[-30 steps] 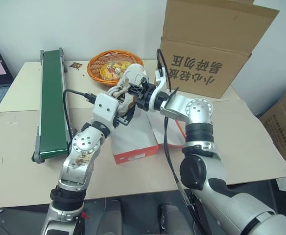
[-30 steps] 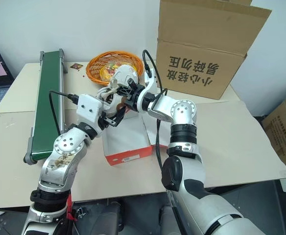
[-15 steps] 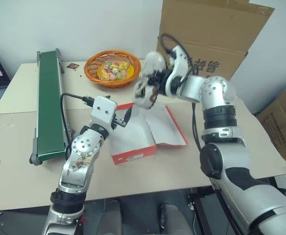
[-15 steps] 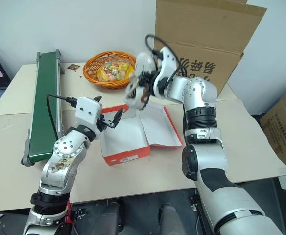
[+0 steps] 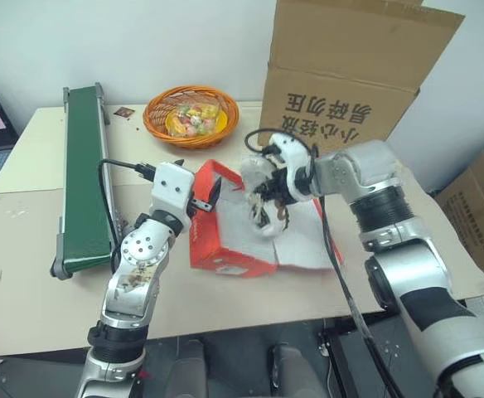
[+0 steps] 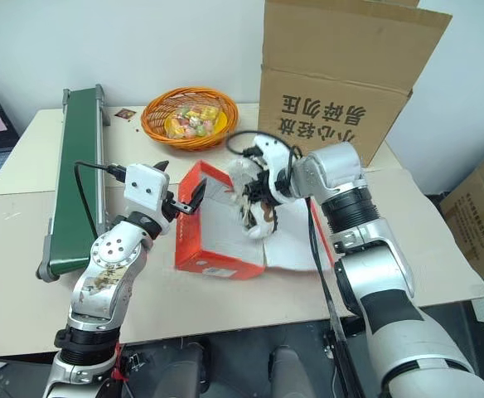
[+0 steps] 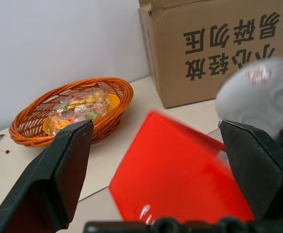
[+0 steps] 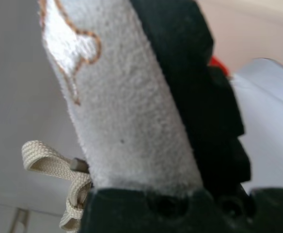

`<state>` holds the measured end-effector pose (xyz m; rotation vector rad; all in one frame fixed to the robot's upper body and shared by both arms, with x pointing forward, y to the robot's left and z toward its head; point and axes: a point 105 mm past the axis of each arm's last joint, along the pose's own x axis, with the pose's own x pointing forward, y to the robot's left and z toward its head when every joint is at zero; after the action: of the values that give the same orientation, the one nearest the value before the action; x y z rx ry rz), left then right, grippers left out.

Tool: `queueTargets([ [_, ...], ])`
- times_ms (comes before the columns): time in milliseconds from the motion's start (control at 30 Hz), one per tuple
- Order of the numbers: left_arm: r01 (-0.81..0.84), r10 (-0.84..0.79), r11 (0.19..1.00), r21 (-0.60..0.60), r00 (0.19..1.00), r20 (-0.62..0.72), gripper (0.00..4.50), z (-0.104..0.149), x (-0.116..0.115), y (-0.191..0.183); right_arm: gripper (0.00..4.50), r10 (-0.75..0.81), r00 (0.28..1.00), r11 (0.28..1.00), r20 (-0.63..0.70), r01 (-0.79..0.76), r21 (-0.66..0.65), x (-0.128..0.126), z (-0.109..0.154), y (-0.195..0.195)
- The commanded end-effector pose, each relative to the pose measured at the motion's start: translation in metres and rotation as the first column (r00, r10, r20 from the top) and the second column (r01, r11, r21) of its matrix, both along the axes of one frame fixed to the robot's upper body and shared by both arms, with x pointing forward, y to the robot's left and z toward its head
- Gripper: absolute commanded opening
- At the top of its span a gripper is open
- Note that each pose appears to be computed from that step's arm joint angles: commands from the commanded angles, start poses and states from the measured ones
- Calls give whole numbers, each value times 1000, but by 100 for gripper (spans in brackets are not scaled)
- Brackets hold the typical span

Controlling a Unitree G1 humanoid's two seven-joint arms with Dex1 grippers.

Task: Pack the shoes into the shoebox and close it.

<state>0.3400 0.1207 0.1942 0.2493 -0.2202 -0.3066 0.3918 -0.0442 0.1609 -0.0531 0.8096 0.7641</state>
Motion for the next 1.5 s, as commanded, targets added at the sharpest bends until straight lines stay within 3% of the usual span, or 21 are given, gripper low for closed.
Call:
queueTargets([
  [33,-5,6,1000,-3,999,47,441,8,-4,0,62,47,990,996,135,-56,69,6,64,24],
  [233,-9,10,1000,-7,999,52,441,9,-1,0,62,26,985,990,172,-49,131,12,87,34],
  [400,-9,9,1000,-6,998,58,441,11,2,1,62,10,995,984,99,-27,175,6,88,36],
  [567,-5,5,1000,-4,998,63,441,12,3,1,62,-41,997,984,-70,53,170,-11,70,17],
  [733,-3,3,1000,-7,998,65,441,11,3,1,62,-65,992,979,-107,84,185,-21,42,-1],
  [867,1,0,1000,-14,998,69,441,11,3,0,62,-53,990,968,-134,84,236,-42,16,-2],
  [1067,14,-12,1000,-22,997,71,441,12,3,-4,62,-184,958,928,-221,243,281,-65,-22,19],
  [1233,28,-26,999,-18,997,70,441,13,3,-6,62,-277,922,893,-272,351,282,-70,-25,32],
  [1500,30,-30,999,-12,997,74,441,14,4,-5,62,-301,923,907,-239,355,227,-60,-14,19],
])
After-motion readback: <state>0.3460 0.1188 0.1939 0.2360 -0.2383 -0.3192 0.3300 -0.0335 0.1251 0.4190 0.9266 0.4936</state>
